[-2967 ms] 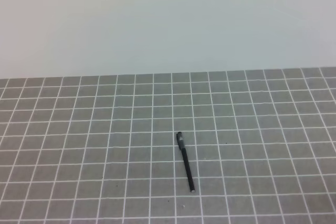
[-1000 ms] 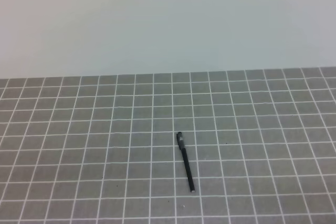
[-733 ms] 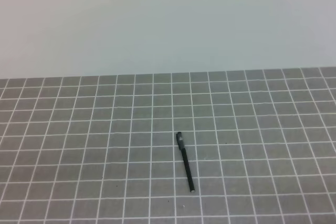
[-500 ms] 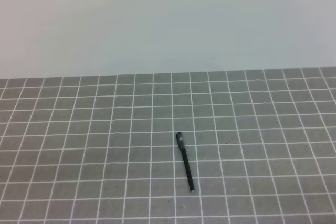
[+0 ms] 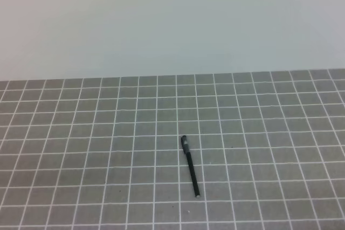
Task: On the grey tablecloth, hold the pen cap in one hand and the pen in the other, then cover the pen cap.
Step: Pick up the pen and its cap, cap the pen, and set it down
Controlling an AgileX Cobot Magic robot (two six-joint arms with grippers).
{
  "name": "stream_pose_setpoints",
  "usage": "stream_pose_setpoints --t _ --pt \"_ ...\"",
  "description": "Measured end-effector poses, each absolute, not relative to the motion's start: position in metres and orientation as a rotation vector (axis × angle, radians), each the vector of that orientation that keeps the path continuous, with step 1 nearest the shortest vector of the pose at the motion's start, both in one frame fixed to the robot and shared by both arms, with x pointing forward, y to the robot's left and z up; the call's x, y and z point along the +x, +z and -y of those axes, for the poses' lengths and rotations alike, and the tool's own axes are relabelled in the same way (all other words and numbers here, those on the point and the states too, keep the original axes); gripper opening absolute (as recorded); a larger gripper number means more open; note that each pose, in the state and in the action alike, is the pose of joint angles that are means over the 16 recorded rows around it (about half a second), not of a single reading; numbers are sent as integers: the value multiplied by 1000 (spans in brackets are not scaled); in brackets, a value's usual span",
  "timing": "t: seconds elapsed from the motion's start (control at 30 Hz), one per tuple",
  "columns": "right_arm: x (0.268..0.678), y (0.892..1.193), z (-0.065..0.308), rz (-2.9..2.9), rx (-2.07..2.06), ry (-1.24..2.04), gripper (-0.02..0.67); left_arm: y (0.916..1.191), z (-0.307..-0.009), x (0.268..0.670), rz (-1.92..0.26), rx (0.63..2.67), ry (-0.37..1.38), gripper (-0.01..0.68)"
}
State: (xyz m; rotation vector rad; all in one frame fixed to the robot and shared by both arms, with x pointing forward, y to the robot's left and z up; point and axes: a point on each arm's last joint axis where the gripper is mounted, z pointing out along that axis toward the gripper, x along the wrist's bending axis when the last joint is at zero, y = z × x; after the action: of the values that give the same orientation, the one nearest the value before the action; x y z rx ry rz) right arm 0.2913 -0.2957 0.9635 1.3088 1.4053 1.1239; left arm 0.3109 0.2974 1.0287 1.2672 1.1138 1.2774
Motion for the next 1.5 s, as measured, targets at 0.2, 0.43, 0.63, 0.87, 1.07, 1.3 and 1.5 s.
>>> stream_pose_setpoints --t 0.2,0.43,0.63,0.87,1.07,1.3,1.5 --pt "291 963 296 -1407 1311 1122 5 1015 -294 307 -1196 1274 1128 0" --pt "291 963 296 -1408 1311 1122 5 993 -297 299 -1326 1243 1056 0" --pt "291 963 296 -1406 1311 1123 5 979 -299 295 -1345 1205 1067 0" --pt "291 963 296 -1406 1310 1122 5 962 -299 293 -1379 1254 1039 -1" --pt "291 963 296 -1407 1310 1122 5 956 -298 293 -1413 1298 1004 -1" --pt "291 963 296 -1407 1310 1122 5 957 -297 292 -1420 1304 993 -1" --pt "292 963 296 -1407 1311 1121 5 957 -298 292 -1413 1302 1005 -1"
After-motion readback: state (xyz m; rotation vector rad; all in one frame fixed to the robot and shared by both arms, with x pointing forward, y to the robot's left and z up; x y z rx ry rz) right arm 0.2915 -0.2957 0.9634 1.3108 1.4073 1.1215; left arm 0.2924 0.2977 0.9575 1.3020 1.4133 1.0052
